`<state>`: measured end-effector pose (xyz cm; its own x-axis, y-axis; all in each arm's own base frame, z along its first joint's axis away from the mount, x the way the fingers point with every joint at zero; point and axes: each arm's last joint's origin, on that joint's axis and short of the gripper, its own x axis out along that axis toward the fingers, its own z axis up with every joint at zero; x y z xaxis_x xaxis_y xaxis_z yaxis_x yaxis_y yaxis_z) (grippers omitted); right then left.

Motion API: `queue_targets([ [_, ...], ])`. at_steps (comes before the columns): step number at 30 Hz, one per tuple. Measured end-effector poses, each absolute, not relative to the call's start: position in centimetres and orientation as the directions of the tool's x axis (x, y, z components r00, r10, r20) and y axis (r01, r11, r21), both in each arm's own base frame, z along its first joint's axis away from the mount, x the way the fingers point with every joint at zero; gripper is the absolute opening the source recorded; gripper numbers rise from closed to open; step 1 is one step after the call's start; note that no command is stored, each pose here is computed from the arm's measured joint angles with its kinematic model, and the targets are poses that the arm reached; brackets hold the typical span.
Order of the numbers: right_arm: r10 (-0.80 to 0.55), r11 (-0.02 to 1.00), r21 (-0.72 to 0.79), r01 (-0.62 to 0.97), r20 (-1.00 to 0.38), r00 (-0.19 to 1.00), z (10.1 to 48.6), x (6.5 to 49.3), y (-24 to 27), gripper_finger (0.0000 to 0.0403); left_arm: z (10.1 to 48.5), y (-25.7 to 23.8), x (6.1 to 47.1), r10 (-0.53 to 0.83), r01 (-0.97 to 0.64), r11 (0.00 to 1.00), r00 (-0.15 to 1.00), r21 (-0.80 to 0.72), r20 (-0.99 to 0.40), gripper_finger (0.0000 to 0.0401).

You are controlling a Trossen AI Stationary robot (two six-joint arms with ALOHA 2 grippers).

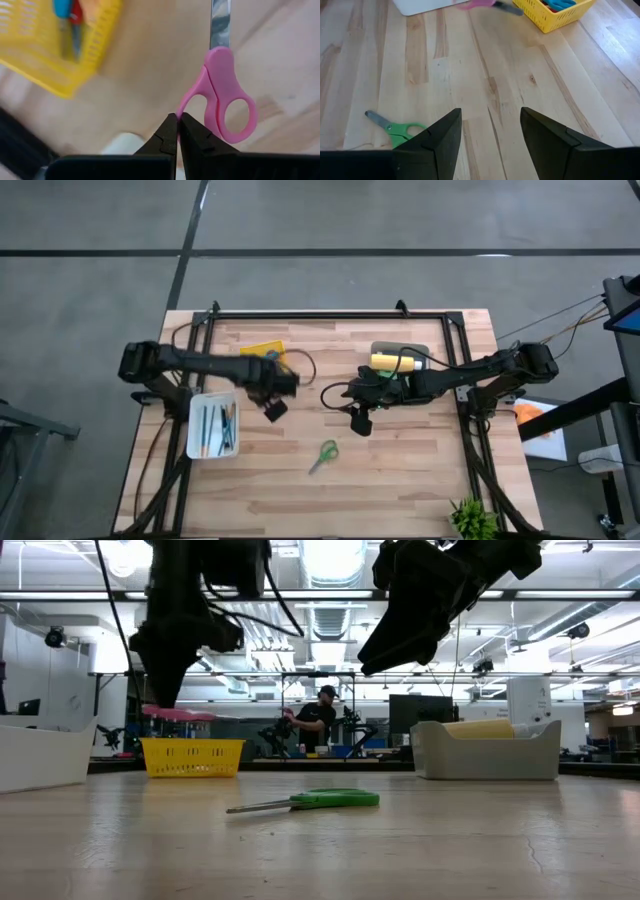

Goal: Pick & Place Paint Supplies
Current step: Put the pink scissors into the yellow bin

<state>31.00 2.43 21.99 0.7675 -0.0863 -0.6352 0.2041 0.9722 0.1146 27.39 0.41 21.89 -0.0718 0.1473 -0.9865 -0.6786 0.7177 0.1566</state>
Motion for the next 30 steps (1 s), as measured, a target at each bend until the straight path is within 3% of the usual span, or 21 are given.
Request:
queue_targets([
  [9,-0.086,0.972,0.114,0.204,-0.635,0.768,22.0,31.0,2.4,0.0201,22.3,9.3,25.7,0.111,-0.553,0.816,-0.133,0.167,-0.985,0.0007],
  [17,-0.086,0.972,0.115,0.204,-0.635,0.768,22.0,31.0,2.4,0.0201,23.1,15.0,23.6,0.107,-0.564,0.812,-0.105,0.147,-0.989,0.0007],
  [24,-0.086,0.972,0.115,0.204,-0.635,0.768,22.0,31.0,2.4,0.0201,22.4,16.6,23.2,0.132,-0.588,0.797,-0.053,0.138,-0.99,0.0007],
  [30,-0.086,0.972,0.114,0.204,-0.635,0.768,22.0,31.0,2.4,0.0201,20.6,15.8,22.7,0.082,-0.558,0.822,-0.083,0.115,-0.993,0.0007],
])
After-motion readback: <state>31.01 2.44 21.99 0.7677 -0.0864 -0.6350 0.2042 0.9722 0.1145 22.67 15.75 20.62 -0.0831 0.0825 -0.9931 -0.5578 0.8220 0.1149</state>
